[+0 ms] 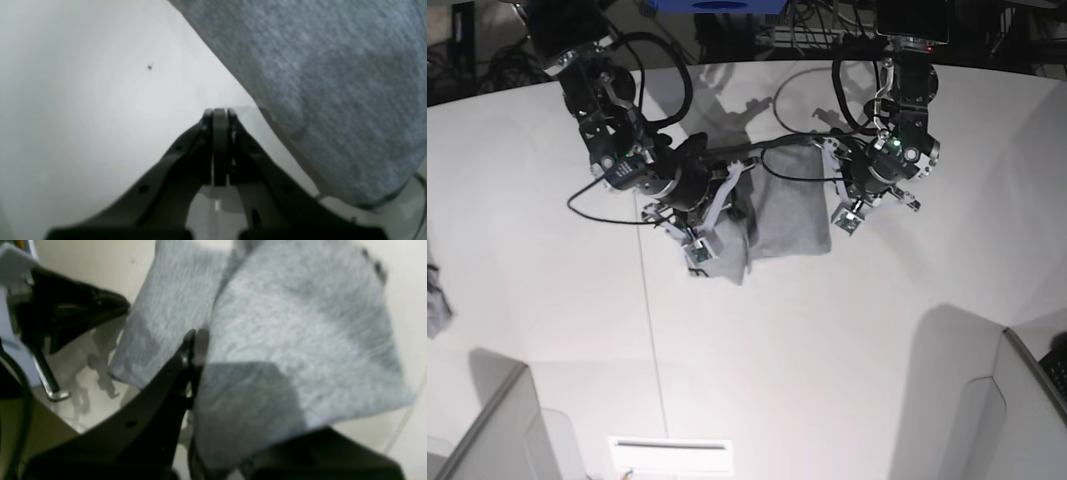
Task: Fold the T-shirt properly
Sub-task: 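Lift the strip end with the right gripper and fold it over the folded half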
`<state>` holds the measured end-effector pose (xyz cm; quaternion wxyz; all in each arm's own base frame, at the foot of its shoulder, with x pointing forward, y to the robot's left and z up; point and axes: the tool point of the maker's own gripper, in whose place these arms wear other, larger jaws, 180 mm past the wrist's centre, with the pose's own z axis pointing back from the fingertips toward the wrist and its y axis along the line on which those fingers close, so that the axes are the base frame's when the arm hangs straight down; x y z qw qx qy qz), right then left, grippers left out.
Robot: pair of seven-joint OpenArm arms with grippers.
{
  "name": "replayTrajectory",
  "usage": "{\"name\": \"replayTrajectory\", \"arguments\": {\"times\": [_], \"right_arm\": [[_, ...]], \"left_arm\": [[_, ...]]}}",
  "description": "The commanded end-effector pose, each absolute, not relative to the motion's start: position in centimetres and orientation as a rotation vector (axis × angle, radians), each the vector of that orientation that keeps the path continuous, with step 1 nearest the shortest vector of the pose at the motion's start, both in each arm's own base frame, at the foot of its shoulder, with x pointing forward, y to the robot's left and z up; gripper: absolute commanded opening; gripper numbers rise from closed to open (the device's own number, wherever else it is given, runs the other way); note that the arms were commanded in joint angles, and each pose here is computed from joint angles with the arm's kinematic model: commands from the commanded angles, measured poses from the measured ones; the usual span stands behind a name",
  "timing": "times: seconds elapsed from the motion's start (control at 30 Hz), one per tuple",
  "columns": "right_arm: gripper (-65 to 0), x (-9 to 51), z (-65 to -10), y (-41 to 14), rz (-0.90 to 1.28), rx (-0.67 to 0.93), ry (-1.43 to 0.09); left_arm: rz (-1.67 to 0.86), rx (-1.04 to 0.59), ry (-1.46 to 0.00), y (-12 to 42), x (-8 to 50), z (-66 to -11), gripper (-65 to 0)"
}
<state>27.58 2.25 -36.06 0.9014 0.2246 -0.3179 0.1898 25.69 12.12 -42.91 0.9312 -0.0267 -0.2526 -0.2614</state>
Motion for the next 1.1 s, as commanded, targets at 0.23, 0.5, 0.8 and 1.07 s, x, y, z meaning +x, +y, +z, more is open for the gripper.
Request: {"name": "replayTrajectory", "arguments": {"times": [0.23, 0.5, 0.8, 1.07], "right_arm": [[-65.0, 27.9, -33.7, 5.7, 0.399, 0.555, -0.712], [-65.0, 29.5, -35.3, 6.1, 0.402, 0.462, -0.711], [-65.0, 30.2, -35.3, 7.0, 0.397, 0.463, -0.704], [-65.0, 29.6, -38.4, 6.6, 0.378, 0.446, -0.633]], "left_arm": [[-0.576, -0.03, -0.52, 13.0, 24.5, -41.9, -65.0], [-0.575, -0.035, -0.505, 13.0, 23.8, -42.3, -65.0], [-0.582, -0.024, -0.489, 13.6, 23.2, -42.6, -65.0], [-0.593, -0.019, -0.52, 13.3, 23.0, -41.4, -65.0]]}}
